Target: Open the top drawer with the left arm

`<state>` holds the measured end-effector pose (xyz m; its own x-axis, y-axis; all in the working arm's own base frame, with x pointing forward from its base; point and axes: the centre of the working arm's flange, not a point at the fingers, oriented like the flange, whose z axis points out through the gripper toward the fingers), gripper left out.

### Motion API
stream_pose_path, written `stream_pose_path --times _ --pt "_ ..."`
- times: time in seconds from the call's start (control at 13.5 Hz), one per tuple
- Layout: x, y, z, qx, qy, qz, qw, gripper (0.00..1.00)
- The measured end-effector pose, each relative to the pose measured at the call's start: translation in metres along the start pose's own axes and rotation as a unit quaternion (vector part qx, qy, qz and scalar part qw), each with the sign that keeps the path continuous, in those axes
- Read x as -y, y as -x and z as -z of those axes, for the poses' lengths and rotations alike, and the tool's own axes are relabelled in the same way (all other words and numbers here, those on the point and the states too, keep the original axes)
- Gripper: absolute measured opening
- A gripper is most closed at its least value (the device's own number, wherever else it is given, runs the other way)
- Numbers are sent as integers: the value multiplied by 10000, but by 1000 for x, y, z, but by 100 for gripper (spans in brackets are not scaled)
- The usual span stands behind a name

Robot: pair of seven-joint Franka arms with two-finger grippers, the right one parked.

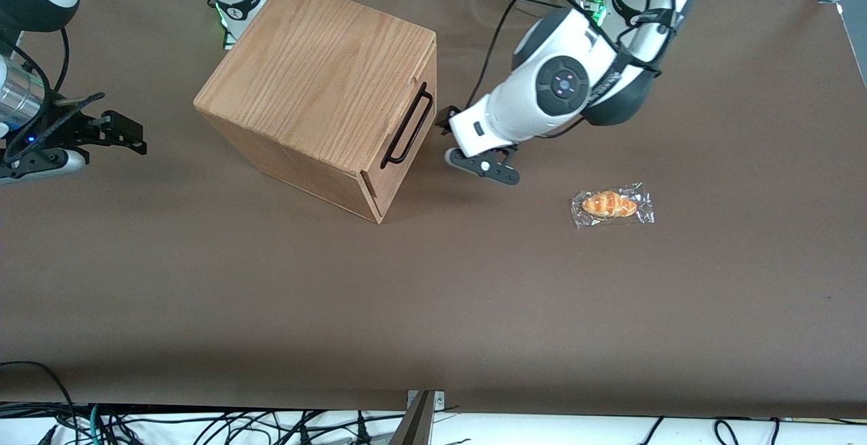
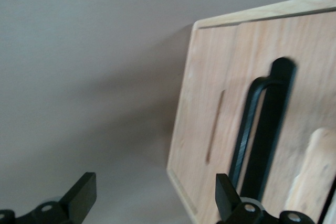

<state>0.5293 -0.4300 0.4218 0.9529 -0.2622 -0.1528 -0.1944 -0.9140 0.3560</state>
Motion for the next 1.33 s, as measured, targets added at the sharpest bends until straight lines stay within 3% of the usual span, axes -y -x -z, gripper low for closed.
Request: stream_pose_path --times 0.22,0.89,1.33 --pt "-25 1 -27 -121 51 39 9999 100" --pt "-26 -3 -58 19 16 138 9999 100" --pt "2 -18 -48 -68 12 364 9993 100"
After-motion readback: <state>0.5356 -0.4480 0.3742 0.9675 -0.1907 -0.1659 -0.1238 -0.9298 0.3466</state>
